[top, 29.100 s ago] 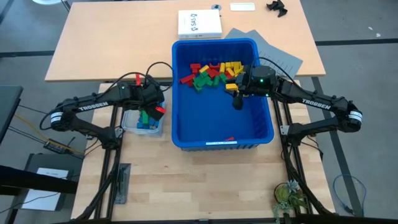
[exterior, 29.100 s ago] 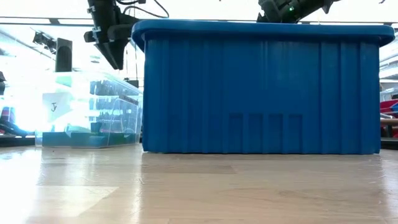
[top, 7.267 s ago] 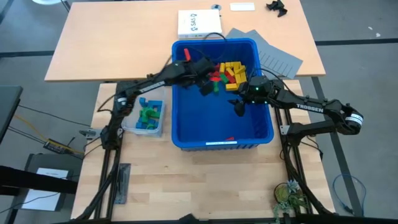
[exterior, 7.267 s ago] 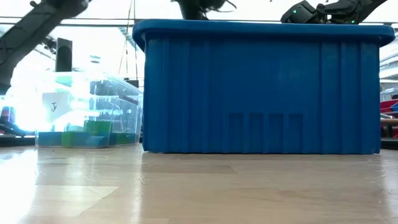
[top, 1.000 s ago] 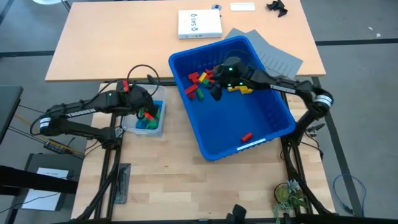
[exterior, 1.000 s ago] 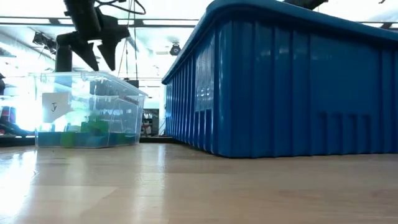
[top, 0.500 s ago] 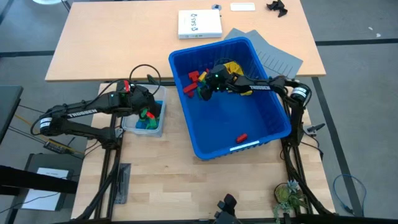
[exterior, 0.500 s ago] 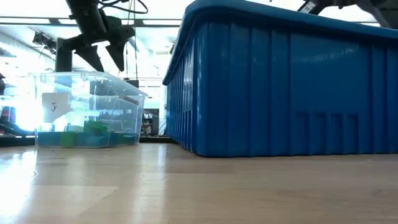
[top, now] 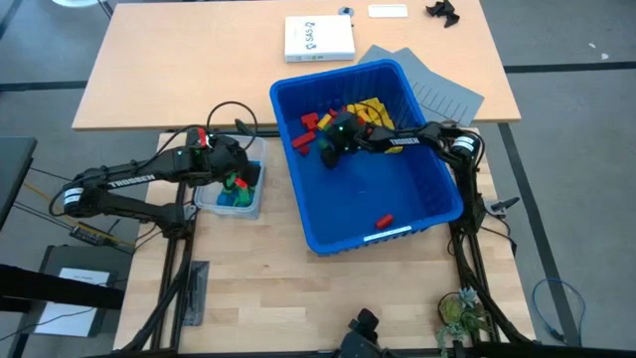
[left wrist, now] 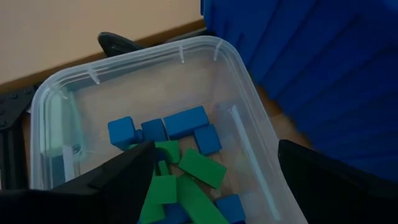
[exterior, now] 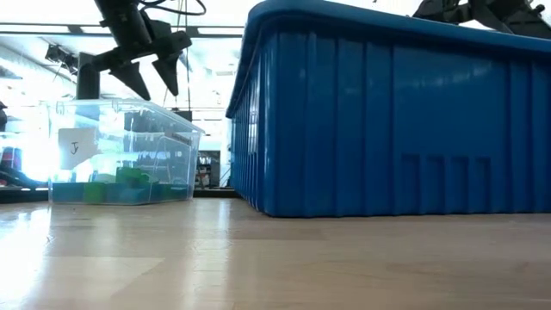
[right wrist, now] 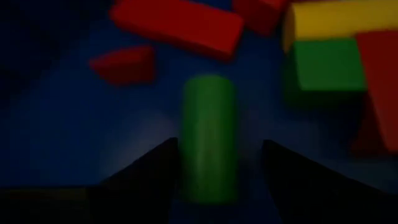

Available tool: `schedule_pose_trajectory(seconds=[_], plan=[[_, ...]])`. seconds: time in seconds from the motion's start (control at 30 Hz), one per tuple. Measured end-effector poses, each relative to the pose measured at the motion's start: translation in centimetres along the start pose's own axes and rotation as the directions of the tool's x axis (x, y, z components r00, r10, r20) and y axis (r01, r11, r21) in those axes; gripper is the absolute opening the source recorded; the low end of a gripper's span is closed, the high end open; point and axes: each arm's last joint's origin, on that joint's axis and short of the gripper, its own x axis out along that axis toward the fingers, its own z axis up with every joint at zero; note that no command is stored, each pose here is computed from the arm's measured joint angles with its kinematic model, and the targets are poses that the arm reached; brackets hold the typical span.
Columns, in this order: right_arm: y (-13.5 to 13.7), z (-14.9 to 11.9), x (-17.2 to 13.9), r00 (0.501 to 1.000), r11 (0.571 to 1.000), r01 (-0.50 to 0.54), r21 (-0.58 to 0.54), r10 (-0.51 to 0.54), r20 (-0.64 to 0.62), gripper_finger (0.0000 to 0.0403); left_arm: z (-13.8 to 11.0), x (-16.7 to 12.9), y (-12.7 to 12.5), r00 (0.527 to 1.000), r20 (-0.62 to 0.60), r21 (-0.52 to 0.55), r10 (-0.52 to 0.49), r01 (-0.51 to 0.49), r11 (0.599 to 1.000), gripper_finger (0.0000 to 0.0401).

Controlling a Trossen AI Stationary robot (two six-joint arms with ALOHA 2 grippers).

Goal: Sort blocks
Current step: Put the green block into the transparent bin

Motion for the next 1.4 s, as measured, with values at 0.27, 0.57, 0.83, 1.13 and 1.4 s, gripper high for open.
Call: schedule_pose_trajectory(seconds=[0.27,0.57,0.83,1.13,1.4], plan=[[-1.1,-0.8,-0.2,0.994,0.990,0.018,-0.140,-0.033,-0.104,0.0227,0.5,0.0,-0.4,0.998,0.043,-0.013,-0.041,0.042,0.999,0.0348],[-0.6,-0.3,-0.1,0.996,0.906,-0.093,-0.414,0.082,-0.044,0.0227,0.6,0.0,-0.6,0.997,0.045,-0.015,-0.065,0.066,0.998,0.0348],[-0.6,-1.0,1.1,0.987,0.870,-0.161,-0.465,0.146,-0.069,0.0156,0.6,0.0,-0.7,0.996,0.041,-0.017,-0.074,0.075,0.997,0.0349],[-0.5,-0.7,0.3,0.983,0.844,-0.181,-0.505,0.171,-0.067,0.0128,0.6,0.0,-0.7,0.996,0.044,-0.019,-0.077,0.078,0.997,0.0349],[0.4,1.7,-5.1,0.982,0.830,-0.175,-0.530,0.183,-0.037,0.0128,0.7,0.0,-0.9,0.994,0.052,0.020,-0.098,0.097,0.995,0.0349]])
